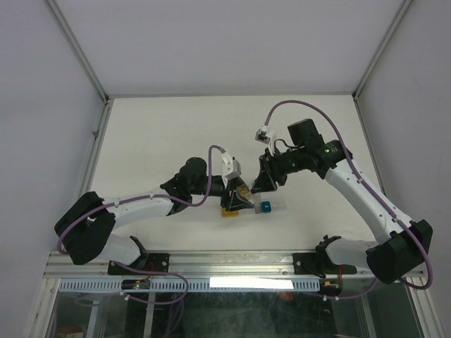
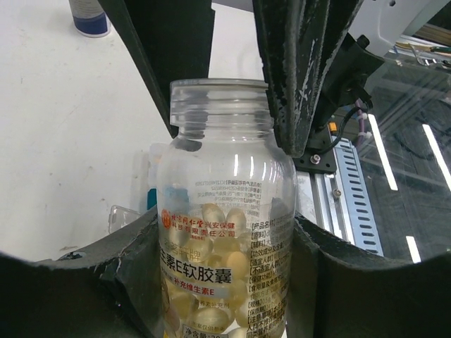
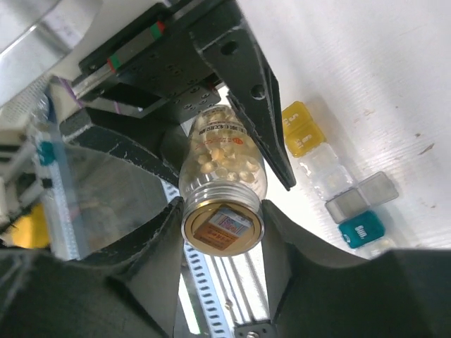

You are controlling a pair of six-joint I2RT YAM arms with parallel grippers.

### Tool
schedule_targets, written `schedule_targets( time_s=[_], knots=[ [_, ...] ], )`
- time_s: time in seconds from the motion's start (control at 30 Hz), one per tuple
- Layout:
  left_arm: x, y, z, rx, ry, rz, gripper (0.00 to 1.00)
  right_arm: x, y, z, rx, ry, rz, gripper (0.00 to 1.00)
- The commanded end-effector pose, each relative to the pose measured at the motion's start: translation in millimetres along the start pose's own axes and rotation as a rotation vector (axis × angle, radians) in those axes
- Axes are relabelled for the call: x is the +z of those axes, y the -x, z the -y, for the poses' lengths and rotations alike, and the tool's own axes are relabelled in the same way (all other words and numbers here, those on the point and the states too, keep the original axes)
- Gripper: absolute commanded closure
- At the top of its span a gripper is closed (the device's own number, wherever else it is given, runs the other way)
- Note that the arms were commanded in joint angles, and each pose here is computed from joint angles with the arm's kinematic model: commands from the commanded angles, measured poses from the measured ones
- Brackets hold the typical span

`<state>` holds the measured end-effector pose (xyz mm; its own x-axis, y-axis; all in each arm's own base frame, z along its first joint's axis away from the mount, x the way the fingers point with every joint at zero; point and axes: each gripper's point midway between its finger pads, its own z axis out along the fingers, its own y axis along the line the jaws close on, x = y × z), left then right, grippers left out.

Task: Sort the pills into containers

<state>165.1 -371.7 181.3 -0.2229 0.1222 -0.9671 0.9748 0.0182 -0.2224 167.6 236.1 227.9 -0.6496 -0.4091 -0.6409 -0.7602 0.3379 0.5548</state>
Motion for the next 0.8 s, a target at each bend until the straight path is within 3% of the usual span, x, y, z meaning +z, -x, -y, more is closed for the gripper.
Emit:
schedule_targets(
  time_s=[0.0, 0.1, 0.2, 0.27, 0.33, 0.37, 0.43, 0.5, 0.77],
  knots=[
    [-1, 35, 18, 0.056, -0.116, 0.071, 1.0, -2, 13, -17, -0.377, 0.043, -0.016, 1.0],
    [0, 32, 22, 0.05, -0.174, 0.056, 1.0, -12, 12, -29, -0.807, 0.101, -0.049, 1.0],
    [1, 32, 24, 0.051, -0.212, 0.042, 1.0, -22, 26, -13, -1.237, -0.016, -0.028, 1.0],
    [1, 35, 24, 0.059, -0.219, 0.04, 1.0, -26, 35, -11, -1.313, -0.045, -0.026, 1.0],
    [1, 36, 22, 0.064, -0.211, 0.036, 1.0, -25, 41, -12, -1.229, -0.066, 0.009, 0.98],
    [2, 36, 21, 0.067, -0.209, 0.036, 1.0, -26, 49, -15, -1.195, -0.086, 0.056, 0.8],
    [2, 35, 19, 0.068, -0.197, 0.036, 1.0, -31, 49, -23, -1.072, -0.084, 0.104, 0.32],
    [1, 33, 17, 0.066, -0.181, 0.034, 1.0, -38, 49, -28, -0.939, -0.095, 0.138, 0.03],
    [-3, 37, 14, 0.077, -0.119, 0.056, 1.0, -46, 33, -36, -0.298, -0.046, 0.177, 0.01]
  ],
)
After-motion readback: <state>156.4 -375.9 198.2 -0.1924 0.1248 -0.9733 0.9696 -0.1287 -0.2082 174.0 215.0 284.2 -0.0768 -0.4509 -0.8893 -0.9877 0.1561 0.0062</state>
